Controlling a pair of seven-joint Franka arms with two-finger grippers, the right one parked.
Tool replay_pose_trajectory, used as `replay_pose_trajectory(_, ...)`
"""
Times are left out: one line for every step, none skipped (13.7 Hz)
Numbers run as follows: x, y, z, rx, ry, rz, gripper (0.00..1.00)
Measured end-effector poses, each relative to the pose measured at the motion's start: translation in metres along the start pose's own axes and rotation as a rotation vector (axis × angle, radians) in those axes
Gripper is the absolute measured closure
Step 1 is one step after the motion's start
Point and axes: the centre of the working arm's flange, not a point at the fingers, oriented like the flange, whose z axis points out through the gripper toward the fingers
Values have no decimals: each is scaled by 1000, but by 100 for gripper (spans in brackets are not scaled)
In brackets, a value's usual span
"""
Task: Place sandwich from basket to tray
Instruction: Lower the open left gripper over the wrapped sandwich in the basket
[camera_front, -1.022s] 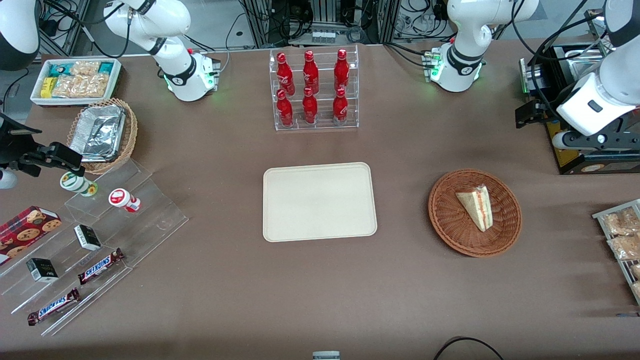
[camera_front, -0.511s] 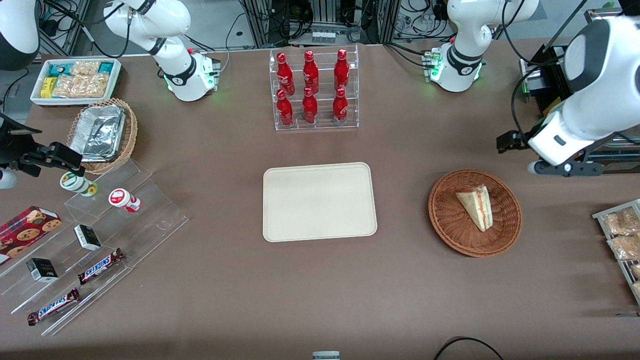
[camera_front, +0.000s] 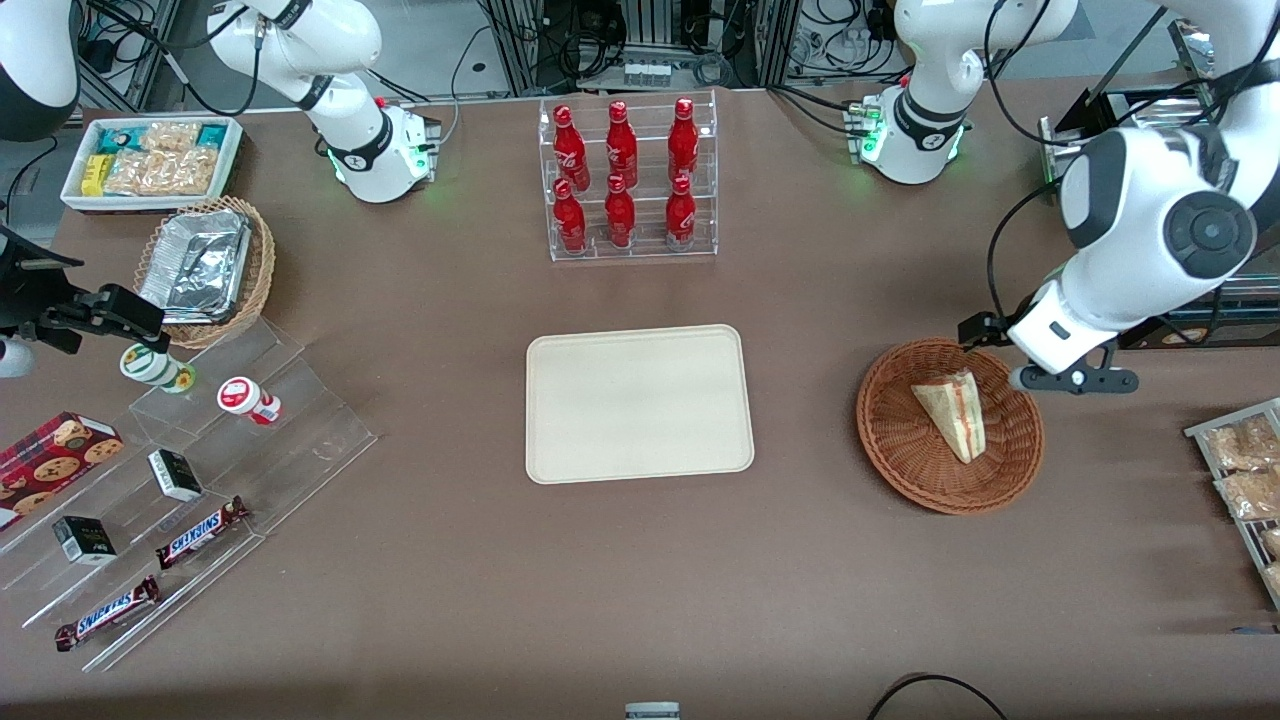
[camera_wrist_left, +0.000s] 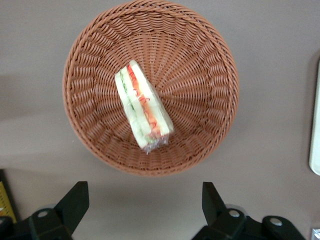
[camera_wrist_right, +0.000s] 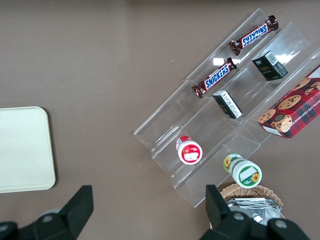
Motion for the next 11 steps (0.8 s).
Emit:
replay_pose_trajectory(3,0,11,-1,11,-1,0)
replay_pose_trajectory(5,-1,21,-3,23,-2,0)
replay_pose_trajectory(6,-1,31,-4,35,-5,0)
replay_pose_trajectory(6,-3,39,-5,43,-22,0)
replay_pose_trajectory(6,-5,45,-7,49,-55,0)
replay_pose_trajectory(6,-8,49,-9,49,-96,0)
replay_pose_trajectory(5,-9,52,-10,46,-146,0)
replay_pose_trajectory(6,-10,54,-11,44,-203,0)
replay_pose_trajectory(7,-10,57,-13,43,-263,0)
replay_pose_trajectory(8,-10,61,-15,44,-316,0)
replay_pose_trajectory(9,-10,65,-18,51,-366,0)
